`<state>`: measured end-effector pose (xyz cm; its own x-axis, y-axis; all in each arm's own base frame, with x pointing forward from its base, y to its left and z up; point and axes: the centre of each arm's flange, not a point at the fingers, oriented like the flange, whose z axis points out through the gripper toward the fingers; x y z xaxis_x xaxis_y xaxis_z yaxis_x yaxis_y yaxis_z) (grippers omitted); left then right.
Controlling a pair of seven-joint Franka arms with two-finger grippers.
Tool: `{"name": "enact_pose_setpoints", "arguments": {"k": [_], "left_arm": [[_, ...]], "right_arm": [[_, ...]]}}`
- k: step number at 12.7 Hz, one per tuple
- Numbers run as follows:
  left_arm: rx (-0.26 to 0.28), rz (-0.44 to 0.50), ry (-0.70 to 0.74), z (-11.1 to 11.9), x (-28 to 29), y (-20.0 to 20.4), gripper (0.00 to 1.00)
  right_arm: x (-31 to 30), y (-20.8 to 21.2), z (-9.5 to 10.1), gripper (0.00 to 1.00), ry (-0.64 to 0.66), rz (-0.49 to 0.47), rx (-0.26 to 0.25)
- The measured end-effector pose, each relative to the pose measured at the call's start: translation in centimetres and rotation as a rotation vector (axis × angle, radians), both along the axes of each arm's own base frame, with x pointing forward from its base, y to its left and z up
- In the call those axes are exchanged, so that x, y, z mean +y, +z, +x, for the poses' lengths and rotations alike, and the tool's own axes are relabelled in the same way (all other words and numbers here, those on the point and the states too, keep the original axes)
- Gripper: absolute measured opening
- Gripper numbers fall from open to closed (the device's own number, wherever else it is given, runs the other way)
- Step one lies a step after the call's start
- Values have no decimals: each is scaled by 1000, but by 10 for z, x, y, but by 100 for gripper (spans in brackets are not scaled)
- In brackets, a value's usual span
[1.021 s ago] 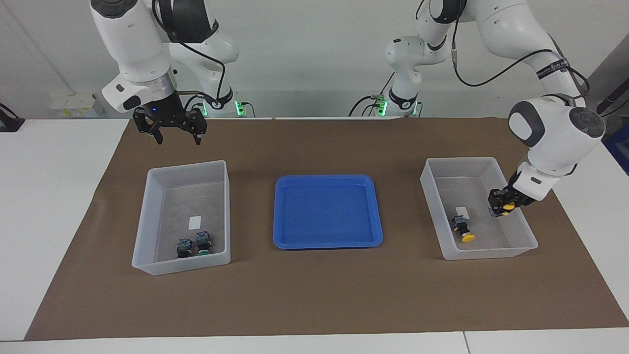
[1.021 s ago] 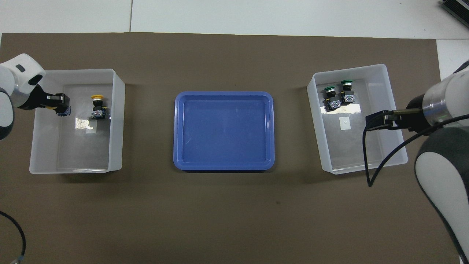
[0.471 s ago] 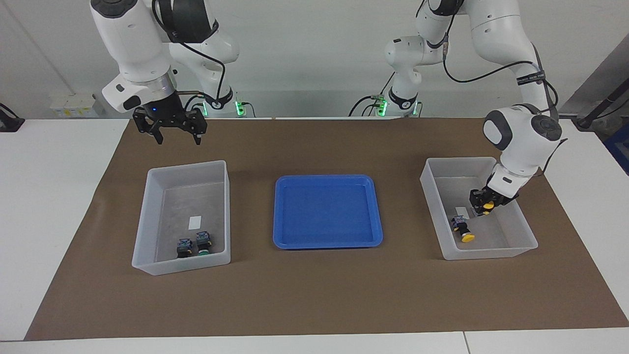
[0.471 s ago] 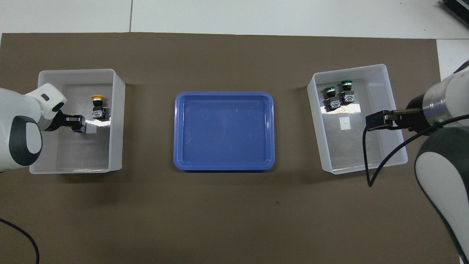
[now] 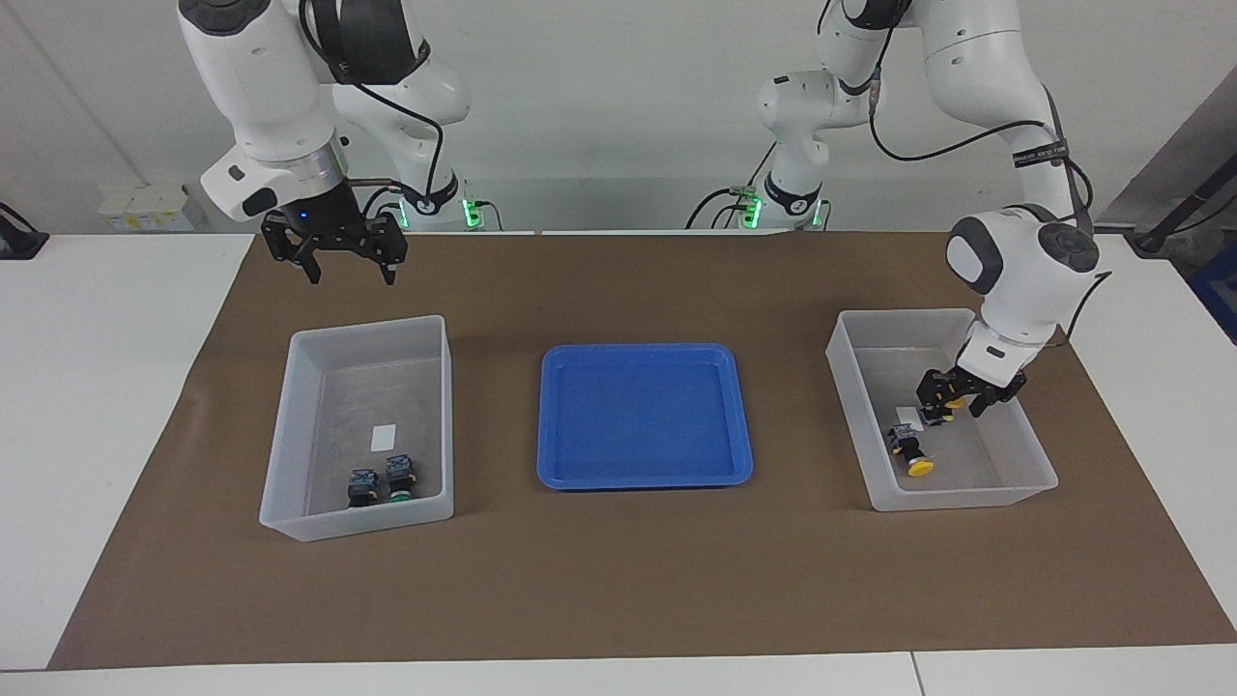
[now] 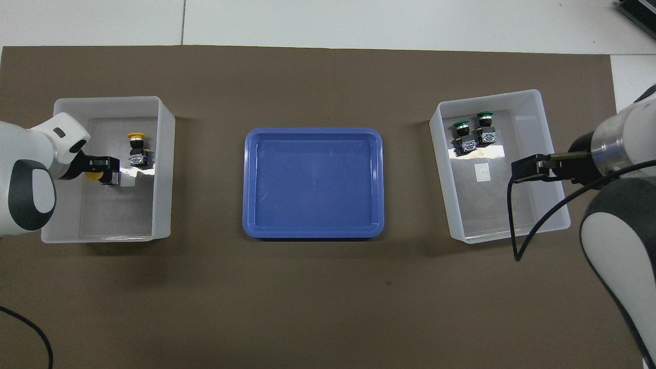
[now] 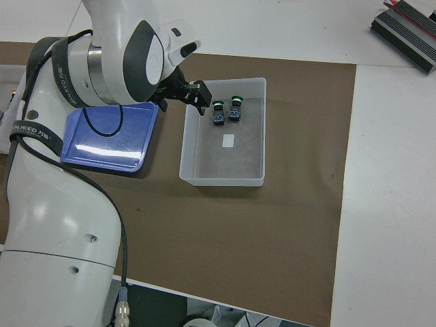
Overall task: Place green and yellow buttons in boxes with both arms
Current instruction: 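Lower the yellow button into the box and open the left gripper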
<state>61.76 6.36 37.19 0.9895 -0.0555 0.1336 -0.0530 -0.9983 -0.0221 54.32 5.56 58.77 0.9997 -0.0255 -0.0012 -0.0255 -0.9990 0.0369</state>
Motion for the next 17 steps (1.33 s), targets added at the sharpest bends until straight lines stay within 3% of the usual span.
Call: {"name": "enact_pose_setpoints", "arguments": {"k": [4,7,11,14,17], "left_arm": [[42,-5,-17,32,-7,61,100],[125,-14,-38,39,-20,107,100],[236,-18,-84,26,-50,159,100],[231,18,-120,6,-69,201,100],[239,29,-146,-8,-85,213,100]], "right_arm": [[0,0,0,100,0,0,0],[0,0,0,100,0,0,0],[0,0,0,100,0,0,0],[0,0,0,100,0,0,0],[0,0,0,100,0,0,0]]}}
